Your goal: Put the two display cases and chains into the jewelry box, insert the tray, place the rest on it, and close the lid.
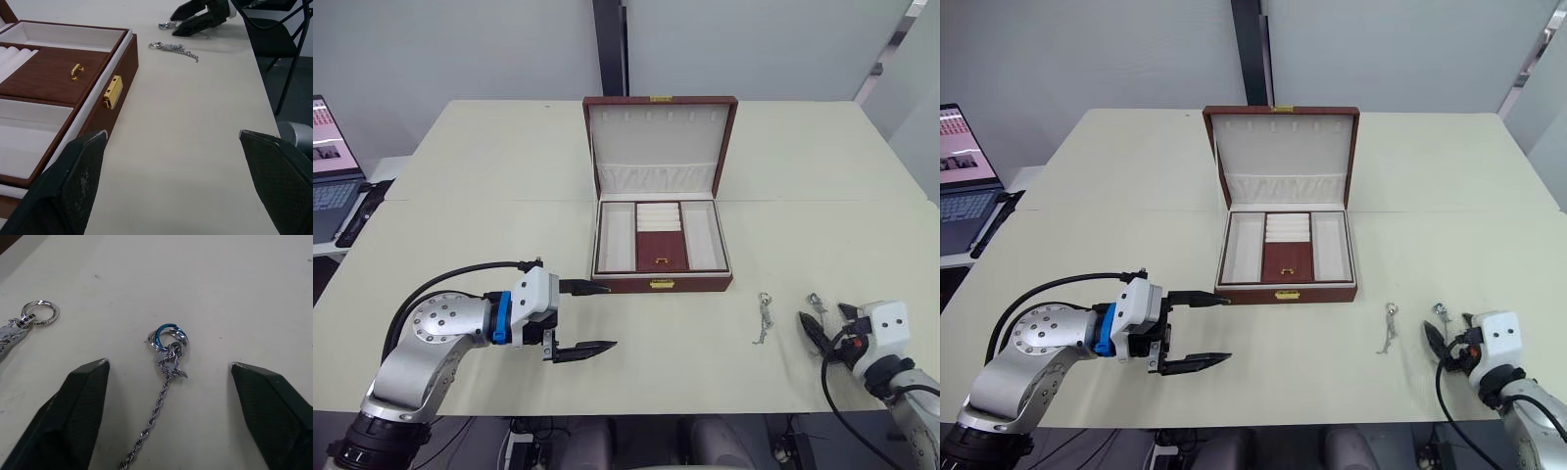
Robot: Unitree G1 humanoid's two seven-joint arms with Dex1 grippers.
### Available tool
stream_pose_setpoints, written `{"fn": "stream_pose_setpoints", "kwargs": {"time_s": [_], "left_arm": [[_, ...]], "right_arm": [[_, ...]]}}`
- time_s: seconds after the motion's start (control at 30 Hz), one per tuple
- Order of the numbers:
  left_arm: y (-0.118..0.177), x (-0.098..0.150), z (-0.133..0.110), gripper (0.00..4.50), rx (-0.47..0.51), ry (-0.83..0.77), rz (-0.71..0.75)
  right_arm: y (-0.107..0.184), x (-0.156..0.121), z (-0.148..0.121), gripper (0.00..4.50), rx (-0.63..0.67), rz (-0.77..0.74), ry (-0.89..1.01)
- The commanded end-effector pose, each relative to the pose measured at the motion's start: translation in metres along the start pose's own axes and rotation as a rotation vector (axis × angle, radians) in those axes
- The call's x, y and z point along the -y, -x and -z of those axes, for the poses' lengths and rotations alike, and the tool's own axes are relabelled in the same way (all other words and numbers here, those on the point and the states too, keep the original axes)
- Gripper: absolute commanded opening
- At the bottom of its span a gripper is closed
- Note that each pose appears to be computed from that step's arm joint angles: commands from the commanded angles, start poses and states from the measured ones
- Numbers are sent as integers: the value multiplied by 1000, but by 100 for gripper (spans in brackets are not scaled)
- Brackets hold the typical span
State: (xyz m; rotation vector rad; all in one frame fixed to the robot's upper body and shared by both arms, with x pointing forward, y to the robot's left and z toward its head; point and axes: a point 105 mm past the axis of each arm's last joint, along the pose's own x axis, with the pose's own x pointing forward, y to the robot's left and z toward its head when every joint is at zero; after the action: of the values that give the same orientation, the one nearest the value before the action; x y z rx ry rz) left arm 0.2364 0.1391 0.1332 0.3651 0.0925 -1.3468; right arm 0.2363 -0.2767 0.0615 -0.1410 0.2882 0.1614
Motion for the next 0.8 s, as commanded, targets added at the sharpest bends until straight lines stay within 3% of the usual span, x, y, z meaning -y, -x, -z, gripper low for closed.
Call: {"fn": "stream_pose_setpoints", "kwargs": {"time_s": [0.03,0.43,0.63,0.8], "left_arm": [[-3,3,-4,450,16,-23,9],[-1,3,-4,450,19,-20,-6],[-2,2,-5,450,23,-21,-10],[-3,1,-7,450,25,-17,-13]], "right_arm": [[1,2,6,286,-24,14,-16],[1,3,4,11,-26,16,-18],[2,3,-1,8,-7,8,-20],[7,-1,-25,8,101,-54,-66]]}}
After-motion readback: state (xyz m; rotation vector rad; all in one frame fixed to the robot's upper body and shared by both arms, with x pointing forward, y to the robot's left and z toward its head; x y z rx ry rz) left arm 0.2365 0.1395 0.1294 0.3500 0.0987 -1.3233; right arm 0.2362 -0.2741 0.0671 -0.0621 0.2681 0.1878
